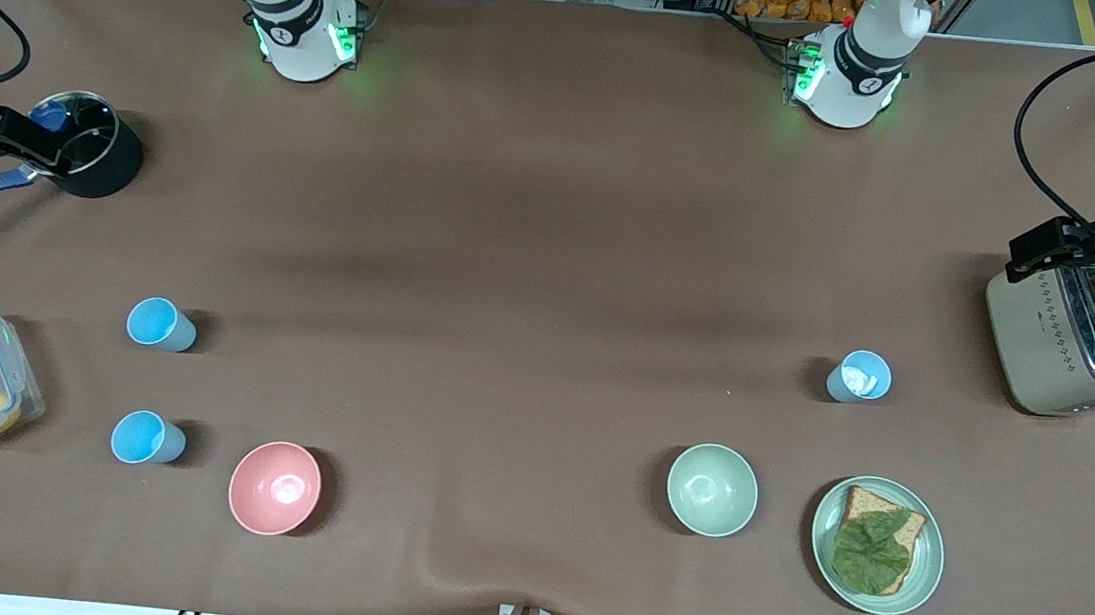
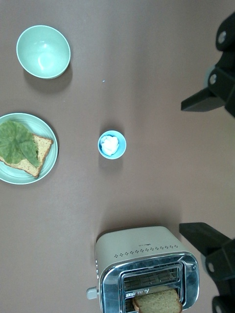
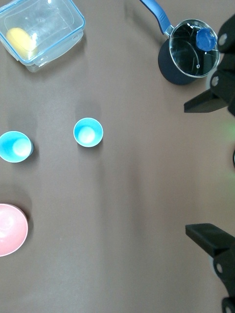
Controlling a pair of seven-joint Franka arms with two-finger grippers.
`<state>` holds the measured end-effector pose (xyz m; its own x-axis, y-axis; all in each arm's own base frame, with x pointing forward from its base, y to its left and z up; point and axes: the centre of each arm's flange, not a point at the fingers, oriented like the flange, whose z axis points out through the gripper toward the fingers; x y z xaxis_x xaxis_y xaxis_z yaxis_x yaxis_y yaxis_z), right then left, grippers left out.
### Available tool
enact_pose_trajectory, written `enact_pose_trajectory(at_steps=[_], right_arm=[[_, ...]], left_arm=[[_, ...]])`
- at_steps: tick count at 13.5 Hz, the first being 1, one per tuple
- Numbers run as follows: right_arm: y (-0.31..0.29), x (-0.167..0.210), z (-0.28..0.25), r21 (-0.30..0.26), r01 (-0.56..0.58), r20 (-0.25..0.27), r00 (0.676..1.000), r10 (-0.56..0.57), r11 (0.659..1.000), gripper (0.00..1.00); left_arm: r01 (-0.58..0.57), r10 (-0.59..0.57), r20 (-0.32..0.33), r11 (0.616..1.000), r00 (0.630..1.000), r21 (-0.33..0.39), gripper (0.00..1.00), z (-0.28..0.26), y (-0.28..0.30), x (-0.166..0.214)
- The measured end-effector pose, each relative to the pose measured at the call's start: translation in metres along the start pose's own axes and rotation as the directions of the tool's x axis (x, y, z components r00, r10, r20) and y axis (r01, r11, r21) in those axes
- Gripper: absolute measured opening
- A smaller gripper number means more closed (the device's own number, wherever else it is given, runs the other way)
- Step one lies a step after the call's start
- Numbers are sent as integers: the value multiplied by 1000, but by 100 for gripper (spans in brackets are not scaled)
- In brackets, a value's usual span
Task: Stack blue cups with both arms
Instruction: 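Reach the left gripper down to the blue cup beside the toaster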
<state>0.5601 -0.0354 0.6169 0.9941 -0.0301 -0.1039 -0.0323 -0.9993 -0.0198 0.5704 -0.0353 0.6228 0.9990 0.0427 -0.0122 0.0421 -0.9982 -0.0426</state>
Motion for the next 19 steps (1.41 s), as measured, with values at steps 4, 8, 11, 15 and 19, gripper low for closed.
enact_pose_trajectory(at_steps=[4, 8, 11, 15, 19], right_arm=[[-2, 0, 0, 0, 3, 0, 1000, -3, 1000, 100], [-3, 0, 1, 0, 5, 1, 1000, -5, 1000, 100], [-3, 0, 2, 0, 5, 3, 1000, -5, 1000, 100], [-3, 2, 5, 1, 6, 10, 1000, -6, 1000, 100], [-3, 3, 8, 1, 5, 14, 1000, -5, 1000, 100]], left_arm=[[-1, 1, 5, 1000, 1000, -1, 100, 2, 0, 0], [28, -27, 40, 1000, 999, -9, 100, 64, -18, 28], [25, -25, 21, 999, 999, -20, 100, 153, -21, 46], [19, -20, -32, 999, 999, -32, 100, 249, -17, 30], [40, -41, -13, 998, 999, -44, 100, 325, -27, 17]])
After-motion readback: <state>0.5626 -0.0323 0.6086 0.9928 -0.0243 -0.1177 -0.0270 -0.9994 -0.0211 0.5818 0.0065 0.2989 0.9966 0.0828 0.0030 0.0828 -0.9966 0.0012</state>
